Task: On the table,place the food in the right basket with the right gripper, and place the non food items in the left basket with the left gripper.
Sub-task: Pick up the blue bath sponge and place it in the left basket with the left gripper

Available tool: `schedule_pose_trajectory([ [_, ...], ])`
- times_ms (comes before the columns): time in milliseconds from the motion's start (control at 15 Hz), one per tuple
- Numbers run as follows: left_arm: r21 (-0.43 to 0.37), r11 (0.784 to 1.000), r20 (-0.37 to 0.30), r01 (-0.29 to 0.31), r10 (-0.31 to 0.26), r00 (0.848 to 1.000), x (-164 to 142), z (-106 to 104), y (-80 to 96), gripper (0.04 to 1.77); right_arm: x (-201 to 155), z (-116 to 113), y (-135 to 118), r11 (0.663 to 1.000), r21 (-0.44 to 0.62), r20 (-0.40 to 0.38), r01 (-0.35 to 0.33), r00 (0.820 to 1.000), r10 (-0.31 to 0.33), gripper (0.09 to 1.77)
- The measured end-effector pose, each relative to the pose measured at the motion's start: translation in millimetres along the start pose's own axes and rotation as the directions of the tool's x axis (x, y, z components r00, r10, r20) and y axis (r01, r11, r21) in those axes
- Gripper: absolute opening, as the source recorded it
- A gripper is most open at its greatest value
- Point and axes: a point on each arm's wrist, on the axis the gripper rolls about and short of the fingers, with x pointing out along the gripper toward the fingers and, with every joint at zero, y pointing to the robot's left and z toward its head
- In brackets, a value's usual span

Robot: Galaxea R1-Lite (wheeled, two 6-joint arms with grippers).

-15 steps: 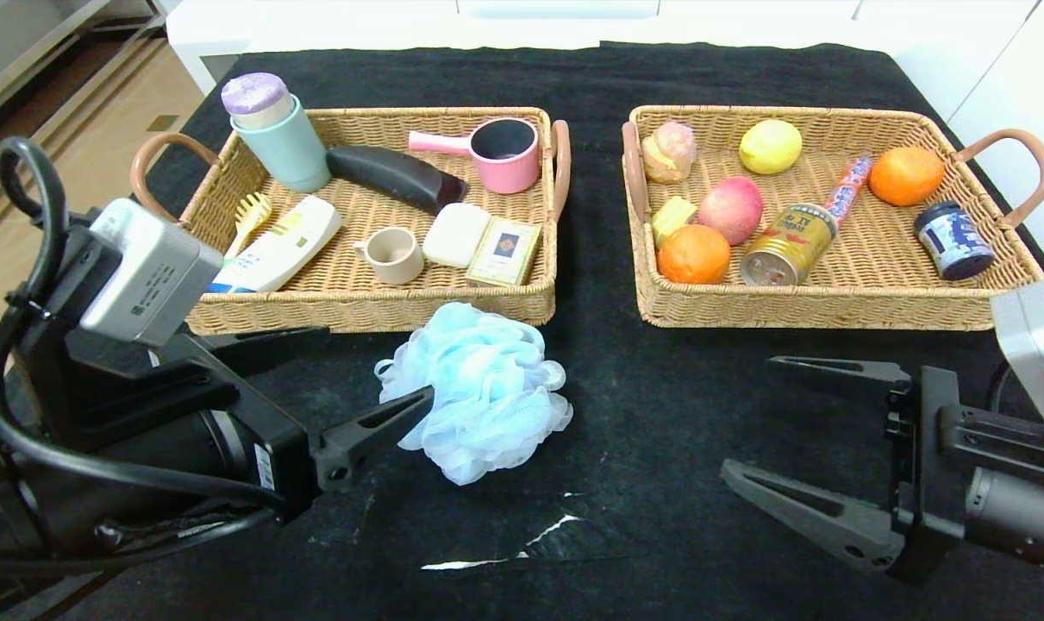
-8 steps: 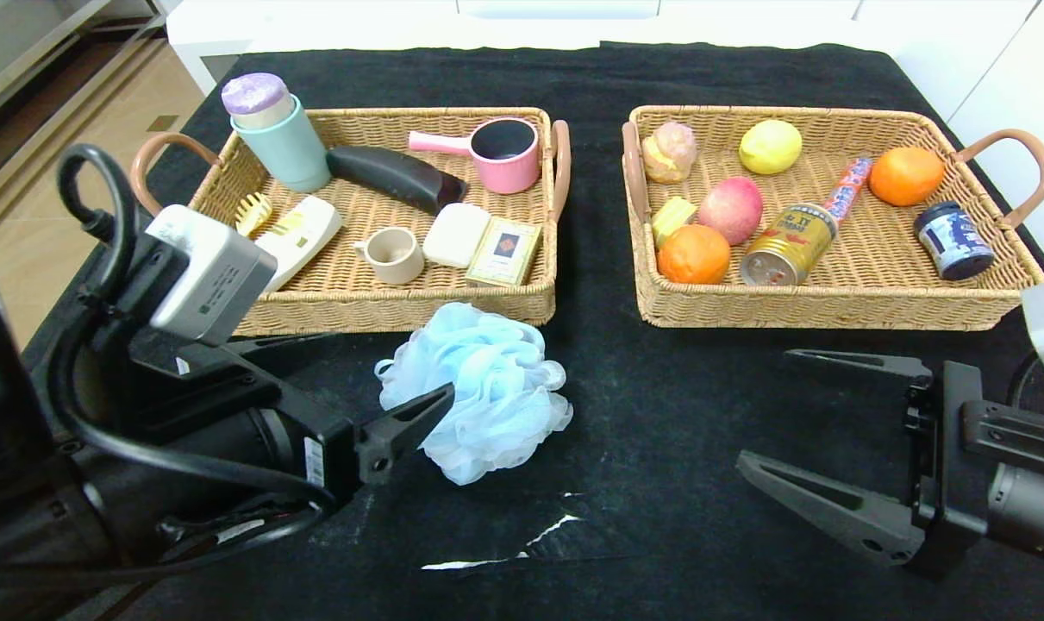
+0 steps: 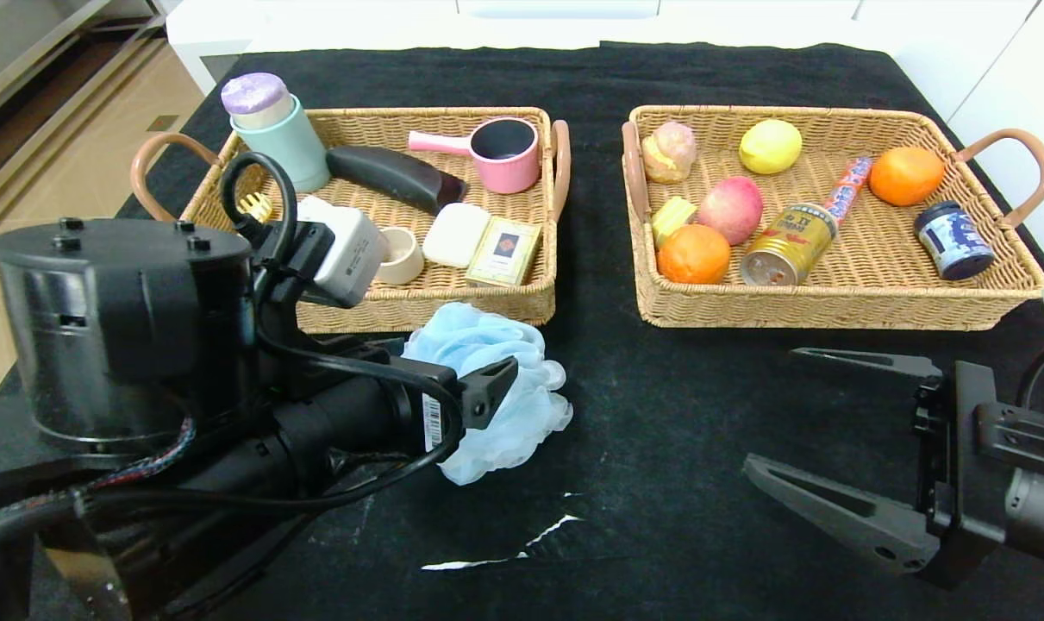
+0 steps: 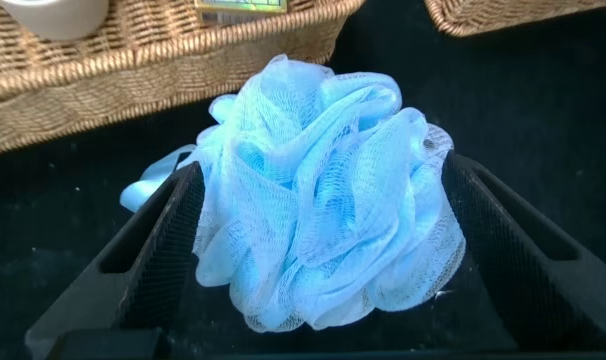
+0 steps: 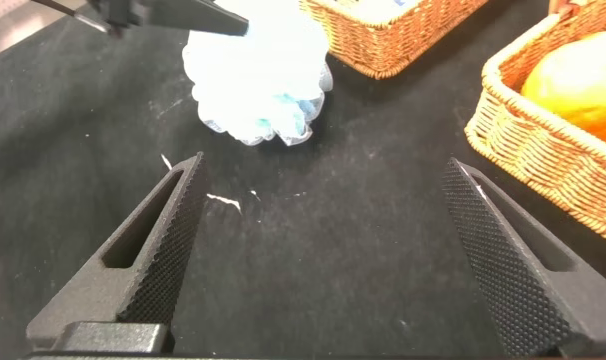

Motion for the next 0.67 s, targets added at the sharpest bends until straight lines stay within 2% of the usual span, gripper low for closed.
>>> schedule_pose_trajectory([
  [267,0.007,1.000,-0.037,-0.012,0.012,0.999,13,-8,-2.6,1.72,0,0,1,1.000,0.001,-0.002,-0.003,1.000,0.003,1.70],
  [667,0.002,0.998,-0.102,-0.060,0.060,0.993,38,-24,3.0,1.72,2,-1,1,1.000,0.003,-0.006,-0.007,1.000,0.007,1.70],
])
